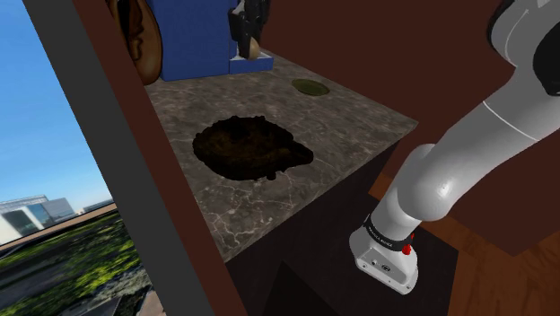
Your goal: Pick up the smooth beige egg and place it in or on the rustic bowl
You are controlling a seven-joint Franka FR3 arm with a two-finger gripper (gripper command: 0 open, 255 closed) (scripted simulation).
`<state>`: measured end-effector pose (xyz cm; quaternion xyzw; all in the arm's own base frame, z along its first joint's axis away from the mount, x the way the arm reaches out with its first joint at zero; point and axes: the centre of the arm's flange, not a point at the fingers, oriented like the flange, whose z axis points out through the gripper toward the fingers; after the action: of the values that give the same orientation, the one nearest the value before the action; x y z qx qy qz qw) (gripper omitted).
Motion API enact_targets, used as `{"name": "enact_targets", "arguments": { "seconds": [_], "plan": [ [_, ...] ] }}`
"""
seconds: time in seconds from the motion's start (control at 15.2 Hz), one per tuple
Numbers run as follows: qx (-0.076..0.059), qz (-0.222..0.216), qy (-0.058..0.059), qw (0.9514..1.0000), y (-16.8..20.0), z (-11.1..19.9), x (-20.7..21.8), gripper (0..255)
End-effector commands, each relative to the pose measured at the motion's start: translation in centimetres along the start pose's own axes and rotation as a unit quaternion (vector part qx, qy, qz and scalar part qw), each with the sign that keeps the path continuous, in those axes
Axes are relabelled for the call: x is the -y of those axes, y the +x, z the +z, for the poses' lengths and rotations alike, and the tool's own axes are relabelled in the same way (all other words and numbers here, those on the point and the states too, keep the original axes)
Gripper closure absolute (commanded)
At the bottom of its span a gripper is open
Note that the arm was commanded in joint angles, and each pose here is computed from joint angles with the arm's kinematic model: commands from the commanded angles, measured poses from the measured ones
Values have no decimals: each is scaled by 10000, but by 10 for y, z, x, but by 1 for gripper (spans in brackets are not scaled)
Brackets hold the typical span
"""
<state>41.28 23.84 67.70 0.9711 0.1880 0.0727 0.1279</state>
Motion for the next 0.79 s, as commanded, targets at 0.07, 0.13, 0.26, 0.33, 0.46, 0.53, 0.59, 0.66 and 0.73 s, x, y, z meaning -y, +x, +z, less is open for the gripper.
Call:
{"name": "enact_targets", "arguments": {
  "seconds": [0.07,0.13,0.26,0.33,0.46,0.53,0.59,0.66,0.73],
  "plan": [
    [4,5,-2,10000,-21,-11,31,255],
    [4,5,-2,10000,-27,-15,42,255],
    [4,5,-2,10000,-39,-23,64,255],
    [4,5,-2,10000,-45,-27,75,255],
    [4,5,-2,10000,-58,-35,97,255],
    [4,5,-2,10000,-64,-38,108,255],
    [4,5,-2,10000,-70,-42,119,255],
    [4,5,-2,10000,-77,-46,130,255],
    [4,5,-2,10000,-83,-50,141,255]
  ]
}}
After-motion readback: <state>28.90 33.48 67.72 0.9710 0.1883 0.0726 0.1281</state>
